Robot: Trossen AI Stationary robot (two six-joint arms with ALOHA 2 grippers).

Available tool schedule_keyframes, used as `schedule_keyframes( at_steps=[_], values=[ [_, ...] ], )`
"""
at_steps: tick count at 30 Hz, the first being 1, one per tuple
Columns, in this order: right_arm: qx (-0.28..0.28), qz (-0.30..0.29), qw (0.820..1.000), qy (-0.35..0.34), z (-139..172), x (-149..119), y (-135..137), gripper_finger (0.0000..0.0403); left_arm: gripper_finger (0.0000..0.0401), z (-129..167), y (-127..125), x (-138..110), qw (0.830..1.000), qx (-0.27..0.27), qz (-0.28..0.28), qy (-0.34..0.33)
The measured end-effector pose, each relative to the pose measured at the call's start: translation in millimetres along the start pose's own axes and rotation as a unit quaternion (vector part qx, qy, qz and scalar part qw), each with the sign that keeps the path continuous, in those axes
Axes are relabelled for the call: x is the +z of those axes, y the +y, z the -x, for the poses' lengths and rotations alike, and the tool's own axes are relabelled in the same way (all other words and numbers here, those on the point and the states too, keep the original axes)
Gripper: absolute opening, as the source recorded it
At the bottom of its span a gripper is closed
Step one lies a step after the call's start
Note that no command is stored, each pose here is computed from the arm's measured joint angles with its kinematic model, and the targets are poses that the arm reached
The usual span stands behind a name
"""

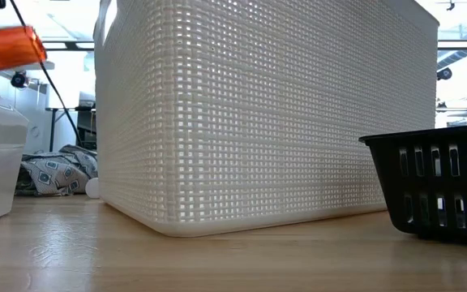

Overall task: Pick & place medical supplies in basket/bin
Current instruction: Put the middle orange bottle into the black basket

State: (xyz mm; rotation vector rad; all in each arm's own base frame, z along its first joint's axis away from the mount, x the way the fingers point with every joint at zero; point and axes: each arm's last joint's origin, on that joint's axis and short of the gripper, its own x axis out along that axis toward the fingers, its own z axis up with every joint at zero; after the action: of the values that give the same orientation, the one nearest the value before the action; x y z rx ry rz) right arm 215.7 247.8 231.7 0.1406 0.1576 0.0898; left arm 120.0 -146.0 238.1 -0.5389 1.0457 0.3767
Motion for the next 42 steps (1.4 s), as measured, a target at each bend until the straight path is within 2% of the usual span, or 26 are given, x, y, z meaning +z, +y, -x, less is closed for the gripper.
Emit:
schedule_keyframes(
  at_steps=[7, 23, 28, 32, 42],
  values=[
    [0.0, 0.0, 1.0, 0.0, 0.0, -0.1, 0.0, 0.0329, 0.0138, -10.7, -30.9, -1.7, 0.997, -0.038, -0.052, -0.031],
    [0.0, 0.0, 1.0, 0.0, 0.0, 0.0, 0.0, 0.0329, 0.0138, -27.6, -128.2, -2.7, 0.982, -0.022, -0.177, -0.066],
    [0.0, 0.0, 1.0, 0.0, 0.0, -0.1, 0.0, 0.0329, 0.0138, -27.8, -145.5, 0.4, 0.976, -0.023, -0.187, -0.111],
    [0.0, 0.0, 1.0, 0.0, 0.0, 0.0, 0.0, 0.0329, 0.0139, -26.8, -155.3, 1.7, 0.969, -0.053, -0.206, -0.128],
    [0.0, 0.0, 1.0, 0.0, 0.0, 0.0, 0.0, 0.0329, 0.0139, -27.1, -164.8, 10.9, 0.95, -0.076, -0.251, -0.167]
  ],
)
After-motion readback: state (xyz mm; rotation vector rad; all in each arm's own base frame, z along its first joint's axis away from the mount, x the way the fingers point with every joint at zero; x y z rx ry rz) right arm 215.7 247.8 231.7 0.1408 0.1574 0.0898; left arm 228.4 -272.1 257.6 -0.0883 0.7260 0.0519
